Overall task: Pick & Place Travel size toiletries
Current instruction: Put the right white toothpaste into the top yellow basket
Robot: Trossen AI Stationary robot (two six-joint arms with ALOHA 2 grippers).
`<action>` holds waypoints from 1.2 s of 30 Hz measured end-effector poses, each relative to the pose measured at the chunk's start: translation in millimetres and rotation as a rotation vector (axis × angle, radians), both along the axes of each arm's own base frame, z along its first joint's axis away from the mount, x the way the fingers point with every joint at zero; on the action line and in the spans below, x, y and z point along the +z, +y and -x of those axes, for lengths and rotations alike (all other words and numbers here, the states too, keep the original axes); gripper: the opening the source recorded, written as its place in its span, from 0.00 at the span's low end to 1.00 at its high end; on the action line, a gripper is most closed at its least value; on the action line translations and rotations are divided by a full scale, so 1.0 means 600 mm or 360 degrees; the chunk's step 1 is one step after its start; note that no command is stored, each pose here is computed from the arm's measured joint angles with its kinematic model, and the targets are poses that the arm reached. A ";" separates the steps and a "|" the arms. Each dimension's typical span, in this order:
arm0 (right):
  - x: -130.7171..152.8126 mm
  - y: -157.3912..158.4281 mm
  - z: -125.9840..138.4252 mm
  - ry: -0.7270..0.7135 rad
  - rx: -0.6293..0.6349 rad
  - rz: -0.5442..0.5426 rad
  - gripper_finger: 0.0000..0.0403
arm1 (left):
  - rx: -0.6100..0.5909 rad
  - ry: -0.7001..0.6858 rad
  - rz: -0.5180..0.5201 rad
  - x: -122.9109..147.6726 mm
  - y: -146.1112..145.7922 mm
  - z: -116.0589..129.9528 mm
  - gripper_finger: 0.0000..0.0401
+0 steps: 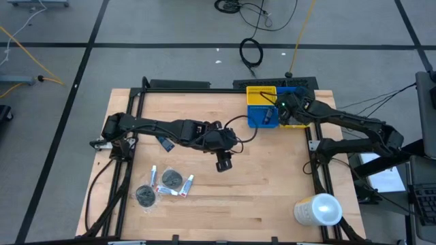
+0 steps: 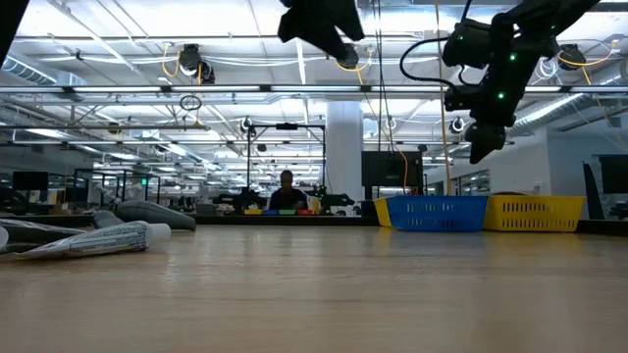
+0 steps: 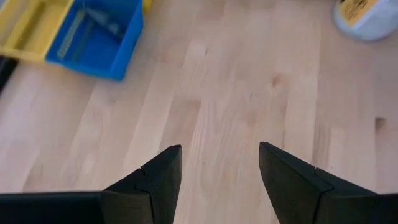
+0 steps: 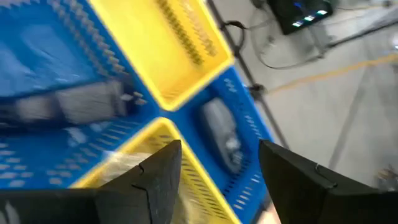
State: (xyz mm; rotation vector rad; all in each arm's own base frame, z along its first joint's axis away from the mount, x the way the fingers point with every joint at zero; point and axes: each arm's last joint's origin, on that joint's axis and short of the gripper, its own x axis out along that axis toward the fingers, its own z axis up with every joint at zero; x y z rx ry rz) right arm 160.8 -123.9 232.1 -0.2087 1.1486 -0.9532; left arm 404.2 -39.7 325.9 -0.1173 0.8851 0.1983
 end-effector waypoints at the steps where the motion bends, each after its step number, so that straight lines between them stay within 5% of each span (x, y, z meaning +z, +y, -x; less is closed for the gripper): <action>1: 0.000 0.002 -0.002 -0.0026 0.0024 -0.0023 0.52 | 0.0026 0.0027 0.0016 -0.002 0.000 0.002 0.53; 17: 0.026 0.091 -0.063 -0.0619 0.0712 -0.0364 0.51 | 0.0547 0.0707 0.0039 -0.039 -0.050 0.088 0.53; 36: 0.035 0.169 -0.089 -0.0729 0.1042 -0.0414 0.51 | 0.0904 0.0881 0.0428 -0.198 -0.099 0.117 0.53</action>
